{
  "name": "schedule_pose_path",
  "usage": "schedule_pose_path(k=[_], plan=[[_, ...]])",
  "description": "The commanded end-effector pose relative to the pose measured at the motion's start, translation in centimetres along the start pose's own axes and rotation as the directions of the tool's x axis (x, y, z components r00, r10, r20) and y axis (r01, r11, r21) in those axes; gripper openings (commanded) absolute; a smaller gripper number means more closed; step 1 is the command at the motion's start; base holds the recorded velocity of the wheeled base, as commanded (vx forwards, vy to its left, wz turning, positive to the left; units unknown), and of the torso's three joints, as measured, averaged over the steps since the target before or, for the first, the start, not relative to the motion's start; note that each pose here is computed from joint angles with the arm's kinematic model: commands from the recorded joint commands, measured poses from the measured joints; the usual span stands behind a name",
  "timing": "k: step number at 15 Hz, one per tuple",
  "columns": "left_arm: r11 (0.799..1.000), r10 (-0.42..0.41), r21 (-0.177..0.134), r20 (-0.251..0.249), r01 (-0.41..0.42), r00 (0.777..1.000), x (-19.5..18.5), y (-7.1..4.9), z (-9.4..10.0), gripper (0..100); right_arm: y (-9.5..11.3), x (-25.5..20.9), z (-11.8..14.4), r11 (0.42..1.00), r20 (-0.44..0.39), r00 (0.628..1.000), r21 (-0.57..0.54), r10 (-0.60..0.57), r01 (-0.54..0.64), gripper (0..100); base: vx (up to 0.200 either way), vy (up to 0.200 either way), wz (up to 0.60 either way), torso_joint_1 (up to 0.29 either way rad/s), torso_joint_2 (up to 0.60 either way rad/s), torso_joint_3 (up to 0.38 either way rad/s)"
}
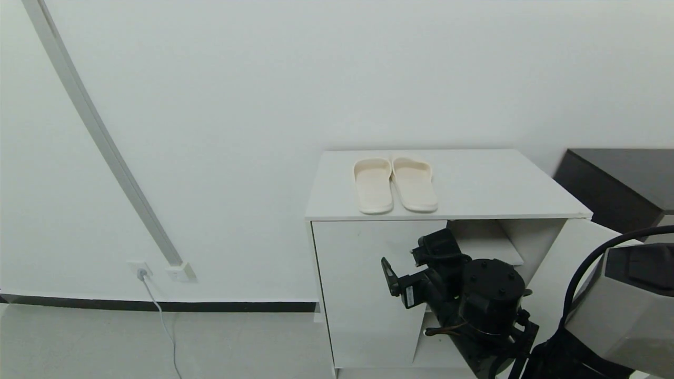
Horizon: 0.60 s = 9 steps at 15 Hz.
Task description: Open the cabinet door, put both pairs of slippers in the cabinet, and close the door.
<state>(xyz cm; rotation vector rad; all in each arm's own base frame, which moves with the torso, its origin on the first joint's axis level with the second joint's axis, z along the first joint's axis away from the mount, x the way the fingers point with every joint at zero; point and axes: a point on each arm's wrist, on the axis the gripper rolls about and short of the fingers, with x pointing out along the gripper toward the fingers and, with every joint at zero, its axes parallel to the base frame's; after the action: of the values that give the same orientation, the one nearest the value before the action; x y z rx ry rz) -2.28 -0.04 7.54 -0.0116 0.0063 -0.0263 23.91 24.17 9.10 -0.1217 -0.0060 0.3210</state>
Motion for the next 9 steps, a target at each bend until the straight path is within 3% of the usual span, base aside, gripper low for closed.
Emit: schedule_pose_path(k=[1,5,9], plan=[[1.0,0.0,0.001,0.0,0.0,1.0,0.0,0.0,0.0,0,0.04,0.06,-0.15,1.0,-0.003,1.0,-0.002,0.0,0.0,100,0.0,0.0,0.0,0.246,-0.57,-0.33],[1.0,0.0,-0.001,0.0,0.0,1.0,0.0,0.0,0.0,0,0.05,0.11,-0.07,1.0,0.001,1.0,0.0,0.0,0.0,100,0.0,0.0,0.0,0.261,-0.59,-0.325],[1.0,0.0,-0.001,0.0,0.0,1.0,0.0,0.0,0.0,0,-0.36,0.5,-0.28,1.0,0.029,0.999,-0.006,-0.014,0.015,100,0.0,0.0,0.0,0.166,-0.36,-0.193]])
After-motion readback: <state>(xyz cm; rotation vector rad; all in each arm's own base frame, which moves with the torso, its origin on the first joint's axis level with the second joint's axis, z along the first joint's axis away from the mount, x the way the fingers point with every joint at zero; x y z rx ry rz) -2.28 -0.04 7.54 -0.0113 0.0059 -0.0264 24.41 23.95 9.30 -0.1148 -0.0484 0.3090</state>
